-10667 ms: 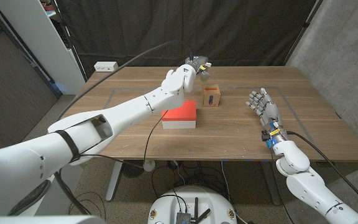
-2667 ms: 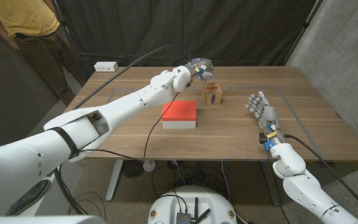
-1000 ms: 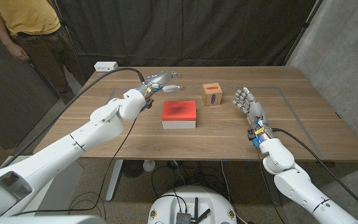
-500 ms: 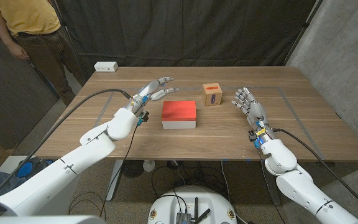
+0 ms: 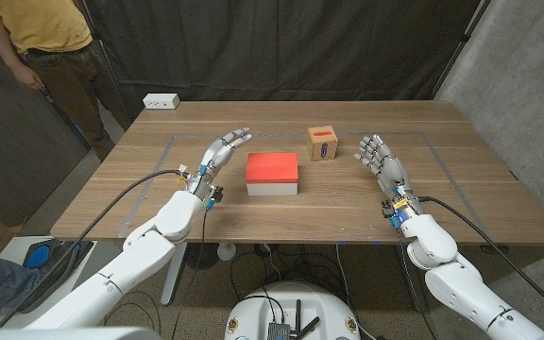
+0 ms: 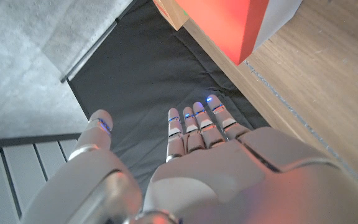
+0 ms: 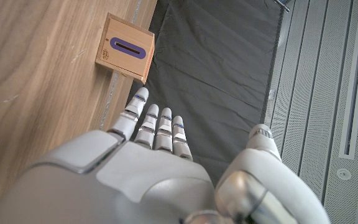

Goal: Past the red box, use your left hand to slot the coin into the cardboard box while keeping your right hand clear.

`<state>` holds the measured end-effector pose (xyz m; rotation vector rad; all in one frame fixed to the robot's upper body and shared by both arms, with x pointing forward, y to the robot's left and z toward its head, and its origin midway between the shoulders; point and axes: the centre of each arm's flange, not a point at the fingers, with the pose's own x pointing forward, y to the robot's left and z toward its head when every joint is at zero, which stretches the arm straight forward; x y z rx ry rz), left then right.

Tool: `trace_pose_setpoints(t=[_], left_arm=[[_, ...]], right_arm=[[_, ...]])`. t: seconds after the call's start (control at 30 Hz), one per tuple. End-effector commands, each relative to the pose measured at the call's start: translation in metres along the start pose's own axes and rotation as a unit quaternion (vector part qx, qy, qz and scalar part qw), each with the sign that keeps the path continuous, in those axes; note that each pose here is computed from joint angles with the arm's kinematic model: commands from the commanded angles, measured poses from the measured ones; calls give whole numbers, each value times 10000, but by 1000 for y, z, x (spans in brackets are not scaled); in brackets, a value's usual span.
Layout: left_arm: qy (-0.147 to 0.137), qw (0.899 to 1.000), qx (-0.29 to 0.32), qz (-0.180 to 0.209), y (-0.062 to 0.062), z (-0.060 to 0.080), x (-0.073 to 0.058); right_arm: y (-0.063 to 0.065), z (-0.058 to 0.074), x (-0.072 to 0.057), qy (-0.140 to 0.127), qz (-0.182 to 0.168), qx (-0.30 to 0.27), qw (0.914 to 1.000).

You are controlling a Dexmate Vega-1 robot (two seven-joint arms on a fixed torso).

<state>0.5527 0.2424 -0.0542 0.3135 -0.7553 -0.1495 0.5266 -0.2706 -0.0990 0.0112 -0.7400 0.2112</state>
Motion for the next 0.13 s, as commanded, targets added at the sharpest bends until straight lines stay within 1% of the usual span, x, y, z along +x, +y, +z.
trace_pose_setpoints(t=[0.03,0.13], left_arm=[[-41,9953,-940,246,-1,-28,-11],[-56,9949,-977,241,-1,-28,-8]], right_arm=[[0,-6,-6,31,-81,167,9998],[2,-8,-5,29,-77,169,9998]])
